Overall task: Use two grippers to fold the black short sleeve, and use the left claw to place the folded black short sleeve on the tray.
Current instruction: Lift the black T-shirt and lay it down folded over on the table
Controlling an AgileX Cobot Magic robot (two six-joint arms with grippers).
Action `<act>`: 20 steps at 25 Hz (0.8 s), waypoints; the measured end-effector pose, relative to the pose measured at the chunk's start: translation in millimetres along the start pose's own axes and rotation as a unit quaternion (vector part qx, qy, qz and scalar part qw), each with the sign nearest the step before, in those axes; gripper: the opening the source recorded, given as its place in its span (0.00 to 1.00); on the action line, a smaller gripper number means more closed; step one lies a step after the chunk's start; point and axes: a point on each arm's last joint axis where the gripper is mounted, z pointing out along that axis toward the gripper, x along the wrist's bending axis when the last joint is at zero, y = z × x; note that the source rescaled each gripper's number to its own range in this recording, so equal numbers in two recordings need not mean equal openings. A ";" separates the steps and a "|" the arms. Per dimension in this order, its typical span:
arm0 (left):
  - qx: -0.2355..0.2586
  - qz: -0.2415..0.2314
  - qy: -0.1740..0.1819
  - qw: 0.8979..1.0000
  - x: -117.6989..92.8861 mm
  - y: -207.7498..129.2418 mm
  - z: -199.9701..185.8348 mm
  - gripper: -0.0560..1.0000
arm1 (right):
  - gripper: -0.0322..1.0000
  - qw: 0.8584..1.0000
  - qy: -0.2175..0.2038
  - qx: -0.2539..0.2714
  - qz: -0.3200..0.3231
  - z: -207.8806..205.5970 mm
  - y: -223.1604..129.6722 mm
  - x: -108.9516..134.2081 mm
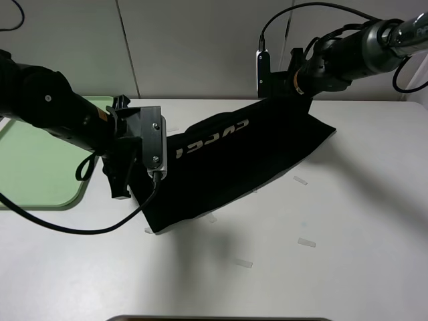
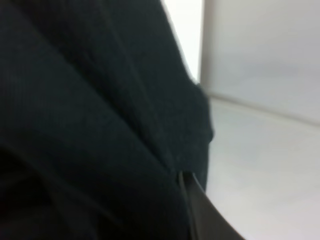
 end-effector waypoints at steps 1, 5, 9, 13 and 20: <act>-0.002 -0.001 -0.001 1.000 -0.9 1.3 0.1 0.05 | 0.04 1.000 0.006 0.006 0.003 0.4 -2.9 0.6; -0.007 0.004 -0.005 1.000 -5.1 7.1 0.3 0.05 | 0.04 0.998 0.041 0.035 0.035 1.4 -13.4 5.6; -0.014 -0.002 -0.011 1.000 -8.9 12.0 0.4 0.05 | 0.04 0.994 0.078 0.061 0.038 0.7 -20.2 11.8; -0.023 -0.009 -0.036 0.999 -20.0 21.8 0.3 0.05 | 0.04 0.990 0.105 0.082 0.040 -0.6 -24.2 16.6; -0.031 0.028 -0.076 0.996 -44.6 42.4 -1.2 0.05 | 0.04 0.980 0.147 0.118 0.060 -3.7 -30.4 24.2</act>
